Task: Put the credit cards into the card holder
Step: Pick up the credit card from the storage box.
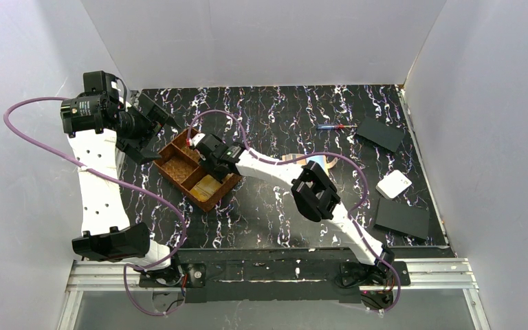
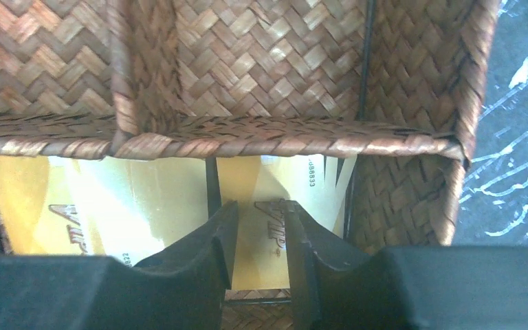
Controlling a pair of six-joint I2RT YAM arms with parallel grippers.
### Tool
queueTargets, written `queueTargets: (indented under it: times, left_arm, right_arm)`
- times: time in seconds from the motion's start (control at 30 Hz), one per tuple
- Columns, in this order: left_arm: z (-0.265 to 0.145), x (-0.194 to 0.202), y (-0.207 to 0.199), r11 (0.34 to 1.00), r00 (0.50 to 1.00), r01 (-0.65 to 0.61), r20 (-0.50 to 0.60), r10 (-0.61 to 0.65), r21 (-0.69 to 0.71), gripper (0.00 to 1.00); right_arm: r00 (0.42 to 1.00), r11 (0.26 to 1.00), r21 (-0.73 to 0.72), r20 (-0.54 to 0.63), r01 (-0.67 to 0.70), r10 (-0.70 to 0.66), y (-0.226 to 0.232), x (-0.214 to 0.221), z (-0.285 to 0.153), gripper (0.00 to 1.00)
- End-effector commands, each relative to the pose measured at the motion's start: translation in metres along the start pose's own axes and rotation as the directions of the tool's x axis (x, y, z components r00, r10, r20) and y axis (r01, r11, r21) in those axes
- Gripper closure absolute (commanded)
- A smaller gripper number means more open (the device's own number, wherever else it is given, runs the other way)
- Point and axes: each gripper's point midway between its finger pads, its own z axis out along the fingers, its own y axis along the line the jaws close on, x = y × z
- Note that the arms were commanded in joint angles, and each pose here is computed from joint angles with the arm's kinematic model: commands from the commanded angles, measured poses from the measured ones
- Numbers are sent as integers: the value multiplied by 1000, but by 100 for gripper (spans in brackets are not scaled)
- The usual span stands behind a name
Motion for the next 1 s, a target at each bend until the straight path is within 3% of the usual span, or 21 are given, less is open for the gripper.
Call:
queueTargets:
  times: [0.0,0.13,0.23,0.77,0.97]
  left_arm:
    - [-9,18,12,999,999,9,-51,-11,-32,2]
    - [-9,18,11,999,999,11,-53,-13,-31,2]
    - [-9,20,12,999,998,11,-56,-13,-33,2]
    - [-6,21,13,999,998,14,-66,-16,-34,2]
    - [-6,21,14,999,998,15,-66,-17,-38,2]
  right_arm:
    - [989,984,-155,96,-93,108,20,-36,-32,55]
    - [992,995,-83,101,-63,71,6,-33,-30,34]
    - [997,999,-51,74,-16,20,1,-24,-22,28]
    - [997,987,-146,31,-59,64,23,4,0,20]
    - [997,995,-72,-35,-71,69,11,28,15,34]
